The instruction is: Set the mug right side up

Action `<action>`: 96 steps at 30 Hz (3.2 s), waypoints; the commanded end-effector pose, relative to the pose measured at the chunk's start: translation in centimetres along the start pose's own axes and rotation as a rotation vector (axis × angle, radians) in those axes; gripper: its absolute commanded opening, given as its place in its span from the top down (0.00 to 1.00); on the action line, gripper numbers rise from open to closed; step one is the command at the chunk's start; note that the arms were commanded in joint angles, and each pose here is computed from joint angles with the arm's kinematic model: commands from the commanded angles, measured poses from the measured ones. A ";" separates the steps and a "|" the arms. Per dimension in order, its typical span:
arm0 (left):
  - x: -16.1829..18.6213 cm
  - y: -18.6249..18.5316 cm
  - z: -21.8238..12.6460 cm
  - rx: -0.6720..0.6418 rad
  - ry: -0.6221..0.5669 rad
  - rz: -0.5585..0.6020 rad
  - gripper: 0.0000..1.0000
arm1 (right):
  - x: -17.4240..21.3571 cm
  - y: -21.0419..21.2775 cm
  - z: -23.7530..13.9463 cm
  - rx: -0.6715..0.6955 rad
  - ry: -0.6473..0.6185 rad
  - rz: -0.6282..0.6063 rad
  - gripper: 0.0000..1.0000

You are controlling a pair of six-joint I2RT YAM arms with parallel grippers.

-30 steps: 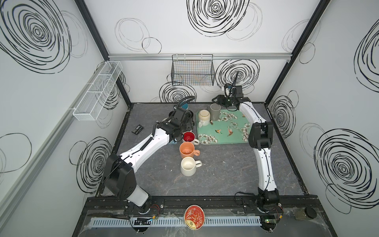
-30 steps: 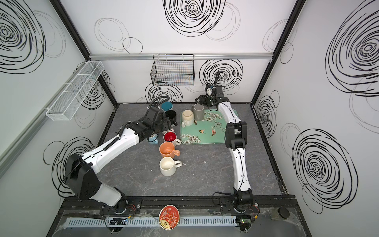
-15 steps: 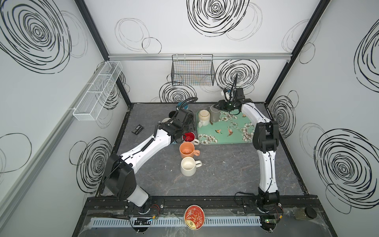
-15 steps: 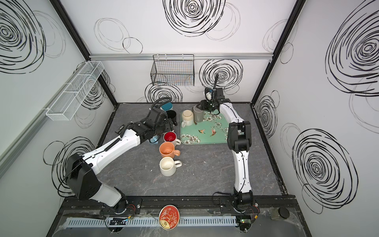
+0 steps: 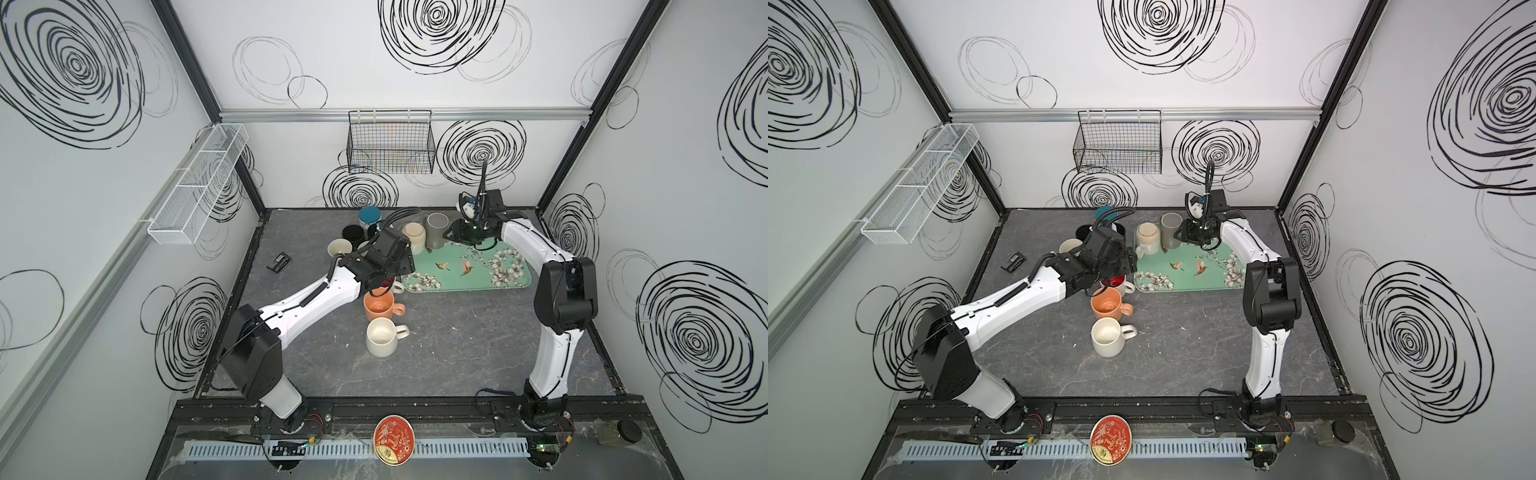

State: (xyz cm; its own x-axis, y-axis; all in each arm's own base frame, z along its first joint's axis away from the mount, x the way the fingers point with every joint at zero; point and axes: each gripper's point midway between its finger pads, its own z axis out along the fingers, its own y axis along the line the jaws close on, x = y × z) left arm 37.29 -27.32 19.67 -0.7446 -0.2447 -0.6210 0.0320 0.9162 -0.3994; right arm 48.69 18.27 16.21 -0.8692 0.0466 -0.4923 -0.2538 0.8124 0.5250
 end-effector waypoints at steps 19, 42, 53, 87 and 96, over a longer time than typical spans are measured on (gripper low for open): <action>-6.9 -5.4 8.4 0.263 -0.049 -0.162 0.32 | -10.6 -1.8 5.0 -0.123 -0.153 -0.014 0.42; -5.9 -7.2 14.0 0.332 0.046 -0.188 0.36 | -2.4 -2.3 4.5 -0.047 0.032 0.080 0.77; -5.2 -8.2 14.5 0.360 0.071 -0.208 0.46 | 0.3 1.3 0.7 -0.129 0.074 0.172 0.77; -1.2 -7.9 15.5 0.320 0.174 -0.171 0.48 | -1.9 -3.4 6.7 -0.098 0.150 0.107 0.68; -1.4 -8.8 15.6 0.333 0.170 -0.150 0.49 | 3.1 -3.4 3.9 -0.058 0.213 0.107 0.69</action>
State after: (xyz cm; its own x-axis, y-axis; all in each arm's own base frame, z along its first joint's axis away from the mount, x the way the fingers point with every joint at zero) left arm 48.26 -38.12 12.29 -0.8639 -0.3087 -0.3980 0.0432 0.7418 -0.6692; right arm 51.44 16.43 9.12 -0.9505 0.0642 -0.3040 -0.1367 0.7923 0.5946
